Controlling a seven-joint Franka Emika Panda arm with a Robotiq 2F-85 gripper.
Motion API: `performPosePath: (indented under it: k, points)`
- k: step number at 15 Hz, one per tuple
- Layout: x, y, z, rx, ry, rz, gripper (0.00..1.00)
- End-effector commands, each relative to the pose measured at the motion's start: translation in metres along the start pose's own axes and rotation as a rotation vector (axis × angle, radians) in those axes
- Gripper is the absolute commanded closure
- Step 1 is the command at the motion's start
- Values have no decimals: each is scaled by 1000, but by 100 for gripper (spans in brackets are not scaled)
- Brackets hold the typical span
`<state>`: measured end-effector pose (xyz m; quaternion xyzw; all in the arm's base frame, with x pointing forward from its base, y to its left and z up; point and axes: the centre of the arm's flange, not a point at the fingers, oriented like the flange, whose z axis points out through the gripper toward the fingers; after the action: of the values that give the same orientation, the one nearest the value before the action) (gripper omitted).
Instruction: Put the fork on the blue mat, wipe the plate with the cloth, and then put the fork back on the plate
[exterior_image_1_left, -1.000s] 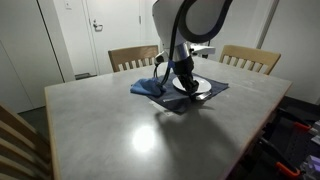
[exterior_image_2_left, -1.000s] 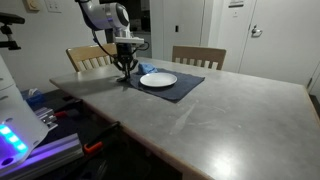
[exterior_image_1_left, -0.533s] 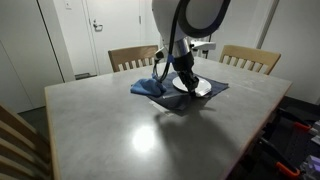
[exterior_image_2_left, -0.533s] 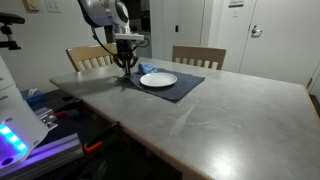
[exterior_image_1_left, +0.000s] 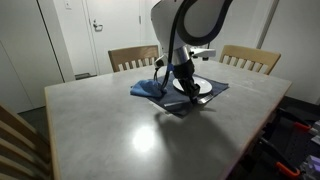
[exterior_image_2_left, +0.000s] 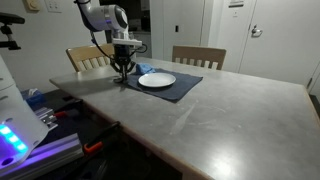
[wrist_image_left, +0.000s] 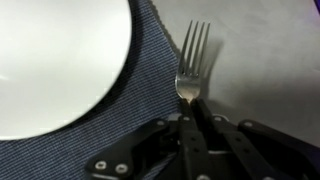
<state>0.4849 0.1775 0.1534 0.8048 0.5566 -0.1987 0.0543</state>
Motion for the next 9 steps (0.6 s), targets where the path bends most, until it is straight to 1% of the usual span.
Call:
performPosePath:
  k: [1, 2, 5, 9]
  points:
    - [1, -2, 8, 38, -27, 18, 63]
    - [1, -3, 8, 39, -32, 22, 56]
    - [0, -3, -6, 16, -46, 30, 35]
    - [6, -4, -24, -11, -28, 28, 8]
